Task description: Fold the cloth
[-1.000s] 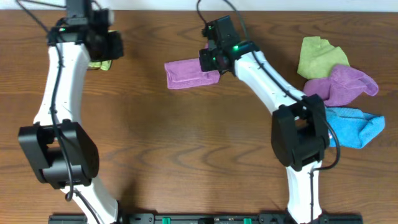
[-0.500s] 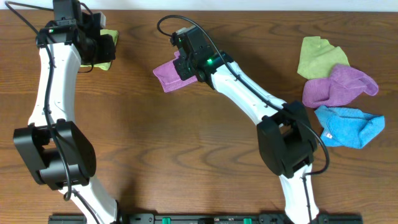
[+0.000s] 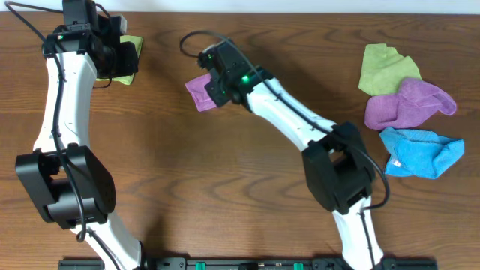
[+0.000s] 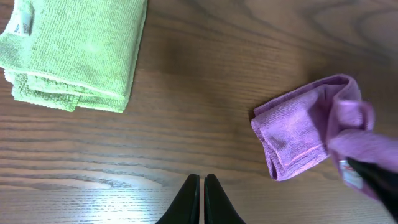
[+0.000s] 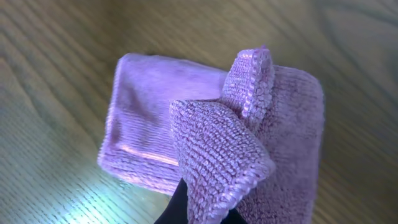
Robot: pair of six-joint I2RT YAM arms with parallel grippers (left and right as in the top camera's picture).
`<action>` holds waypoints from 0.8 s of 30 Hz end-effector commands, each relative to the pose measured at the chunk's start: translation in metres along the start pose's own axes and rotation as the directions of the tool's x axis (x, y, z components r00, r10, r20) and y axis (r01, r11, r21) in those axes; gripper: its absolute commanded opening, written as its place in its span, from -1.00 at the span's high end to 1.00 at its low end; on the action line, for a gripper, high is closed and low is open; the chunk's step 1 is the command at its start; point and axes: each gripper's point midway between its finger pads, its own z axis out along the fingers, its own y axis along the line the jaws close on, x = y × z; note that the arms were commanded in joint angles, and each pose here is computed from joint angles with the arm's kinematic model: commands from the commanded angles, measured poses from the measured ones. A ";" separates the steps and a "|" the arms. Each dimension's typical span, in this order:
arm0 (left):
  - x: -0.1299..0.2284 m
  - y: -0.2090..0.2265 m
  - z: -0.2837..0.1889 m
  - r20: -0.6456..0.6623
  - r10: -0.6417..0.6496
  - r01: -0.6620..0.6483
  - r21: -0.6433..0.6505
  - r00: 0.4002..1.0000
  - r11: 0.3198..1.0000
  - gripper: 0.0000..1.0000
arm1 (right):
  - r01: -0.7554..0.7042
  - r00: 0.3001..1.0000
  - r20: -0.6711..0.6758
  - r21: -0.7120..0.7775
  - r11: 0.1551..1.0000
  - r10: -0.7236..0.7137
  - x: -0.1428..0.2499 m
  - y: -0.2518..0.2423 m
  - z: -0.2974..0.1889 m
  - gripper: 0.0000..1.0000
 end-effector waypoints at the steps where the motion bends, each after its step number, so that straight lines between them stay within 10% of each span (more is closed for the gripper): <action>1: 0.002 0.004 0.003 -0.010 0.004 -0.004 0.004 1.000 1.000 0.88 | 0.055 0.998 -0.013 0.033 0.998 -0.054 0.005 0.006 0.016 0.97; 20: 0.002 -0.001 0.003 -0.009 0.004 -0.004 0.031 1.000 1.000 0.89 | 0.074 0.996 0.050 0.095 0.993 -0.079 -0.007 0.016 0.030 0.98; 24: 0.002 -0.001 0.003 -0.008 0.006 -0.006 0.029 1.000 1.000 0.88 | 0.076 0.995 0.066 -0.033 0.997 -0.074 -0.009 0.047 0.030 0.34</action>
